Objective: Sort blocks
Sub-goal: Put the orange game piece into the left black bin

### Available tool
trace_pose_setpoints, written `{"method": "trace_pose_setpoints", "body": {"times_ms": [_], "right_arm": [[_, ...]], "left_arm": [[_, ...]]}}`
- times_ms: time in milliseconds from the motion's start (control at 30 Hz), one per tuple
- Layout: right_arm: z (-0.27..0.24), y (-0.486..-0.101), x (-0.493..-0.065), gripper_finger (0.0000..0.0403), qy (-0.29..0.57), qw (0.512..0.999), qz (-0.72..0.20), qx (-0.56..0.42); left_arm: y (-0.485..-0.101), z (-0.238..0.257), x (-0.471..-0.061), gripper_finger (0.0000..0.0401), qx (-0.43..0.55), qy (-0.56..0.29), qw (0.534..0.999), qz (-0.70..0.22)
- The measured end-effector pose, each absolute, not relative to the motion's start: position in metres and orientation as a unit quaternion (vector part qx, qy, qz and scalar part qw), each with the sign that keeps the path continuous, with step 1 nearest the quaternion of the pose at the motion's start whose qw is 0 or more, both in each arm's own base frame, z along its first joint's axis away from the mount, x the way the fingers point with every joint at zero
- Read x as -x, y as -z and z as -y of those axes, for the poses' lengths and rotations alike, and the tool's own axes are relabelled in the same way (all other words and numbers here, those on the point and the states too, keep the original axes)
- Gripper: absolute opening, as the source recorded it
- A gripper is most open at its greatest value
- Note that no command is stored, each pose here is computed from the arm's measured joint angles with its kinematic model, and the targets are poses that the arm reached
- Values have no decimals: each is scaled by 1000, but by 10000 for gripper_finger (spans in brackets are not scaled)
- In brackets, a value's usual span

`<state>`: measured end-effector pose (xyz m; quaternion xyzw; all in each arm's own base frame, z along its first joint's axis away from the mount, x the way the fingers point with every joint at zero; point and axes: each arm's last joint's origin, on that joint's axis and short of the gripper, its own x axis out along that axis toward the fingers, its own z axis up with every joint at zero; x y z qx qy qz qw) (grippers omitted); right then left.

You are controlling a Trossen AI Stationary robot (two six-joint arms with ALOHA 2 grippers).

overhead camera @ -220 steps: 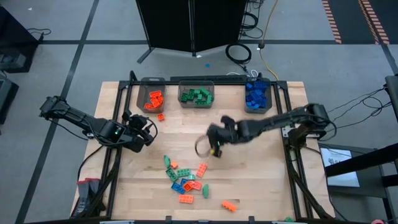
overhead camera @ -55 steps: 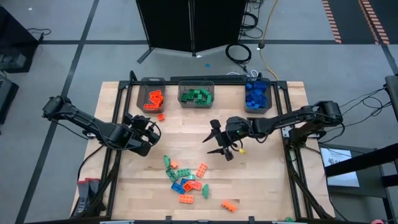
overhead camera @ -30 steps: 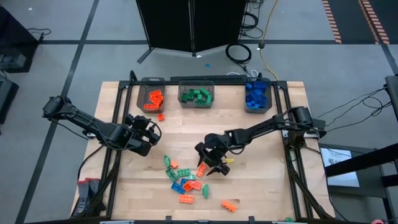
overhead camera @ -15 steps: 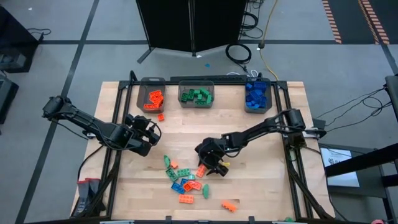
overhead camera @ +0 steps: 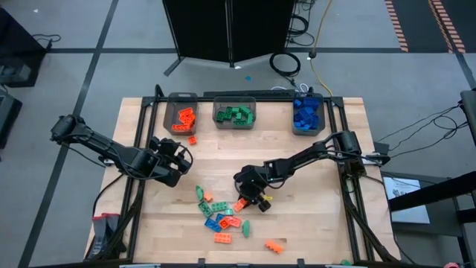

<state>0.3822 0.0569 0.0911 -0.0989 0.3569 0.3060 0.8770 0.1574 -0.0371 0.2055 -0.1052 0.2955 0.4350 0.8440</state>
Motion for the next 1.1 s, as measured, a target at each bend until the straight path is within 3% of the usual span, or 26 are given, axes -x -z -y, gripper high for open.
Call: {"method": "trace_pose_setpoints", "body": {"times_ms": [300, 567, 1100], "right_arm": [[-56, -96, -382, 120, -276, 884, -373, 53], [-45, -121, -379, 120, -206, 902, -373, 76], [1, -248, -378, 120, -60, 968, -235, 64]], "left_arm": [[-206, 37, -157, 160, 105, -435, 844, -296], [-205, 37, -157, 160, 109, -431, 843, -301], [-205, 37, -157, 160, 108, -431, 843, -302]]}}
